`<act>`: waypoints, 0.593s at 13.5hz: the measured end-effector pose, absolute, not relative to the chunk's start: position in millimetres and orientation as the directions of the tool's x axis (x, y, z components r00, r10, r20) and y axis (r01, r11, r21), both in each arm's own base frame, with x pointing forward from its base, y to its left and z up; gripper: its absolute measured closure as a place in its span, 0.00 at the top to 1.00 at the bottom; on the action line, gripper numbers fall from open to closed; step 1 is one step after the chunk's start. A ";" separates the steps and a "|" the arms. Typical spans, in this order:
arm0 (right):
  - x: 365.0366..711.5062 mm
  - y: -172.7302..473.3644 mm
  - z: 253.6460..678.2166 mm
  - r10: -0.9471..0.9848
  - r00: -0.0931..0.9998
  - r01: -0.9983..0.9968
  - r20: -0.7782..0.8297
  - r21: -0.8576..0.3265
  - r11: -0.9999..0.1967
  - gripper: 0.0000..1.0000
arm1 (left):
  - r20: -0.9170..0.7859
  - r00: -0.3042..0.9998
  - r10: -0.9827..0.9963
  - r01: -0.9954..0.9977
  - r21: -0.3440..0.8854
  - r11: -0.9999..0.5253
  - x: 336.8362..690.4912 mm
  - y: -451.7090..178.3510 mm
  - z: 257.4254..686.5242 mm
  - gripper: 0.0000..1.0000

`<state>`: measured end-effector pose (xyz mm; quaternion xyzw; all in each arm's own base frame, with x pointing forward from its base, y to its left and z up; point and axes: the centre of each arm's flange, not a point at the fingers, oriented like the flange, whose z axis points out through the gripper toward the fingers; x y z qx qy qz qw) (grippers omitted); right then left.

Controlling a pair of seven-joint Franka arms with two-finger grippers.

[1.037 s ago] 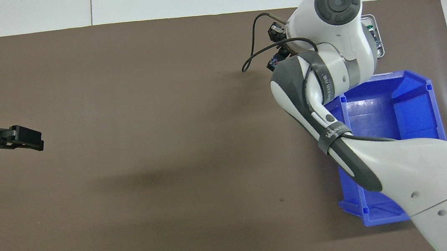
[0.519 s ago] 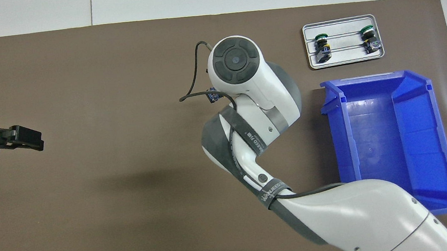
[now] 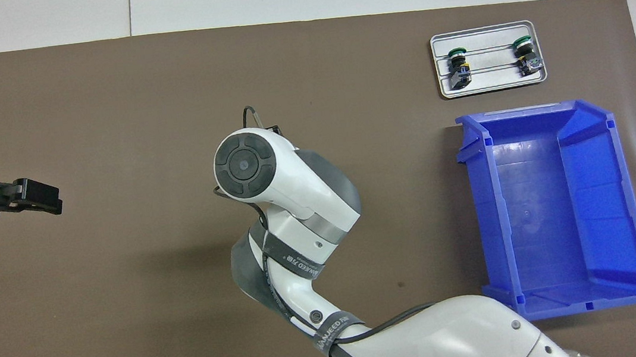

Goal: Place and press button with both arms
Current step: 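Carry the green button to the table center and set it down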

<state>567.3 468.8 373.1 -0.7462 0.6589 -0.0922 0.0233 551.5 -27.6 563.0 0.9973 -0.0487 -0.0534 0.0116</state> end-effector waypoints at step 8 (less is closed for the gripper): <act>547.1 488.8 325.3 -0.998 0.004 -0.986 0.065 -0.169 -0.015 0.41 | -0.105 0.990 -0.098 -0.096 0.028 -0.995 551.5 -27.6 563.0 1.00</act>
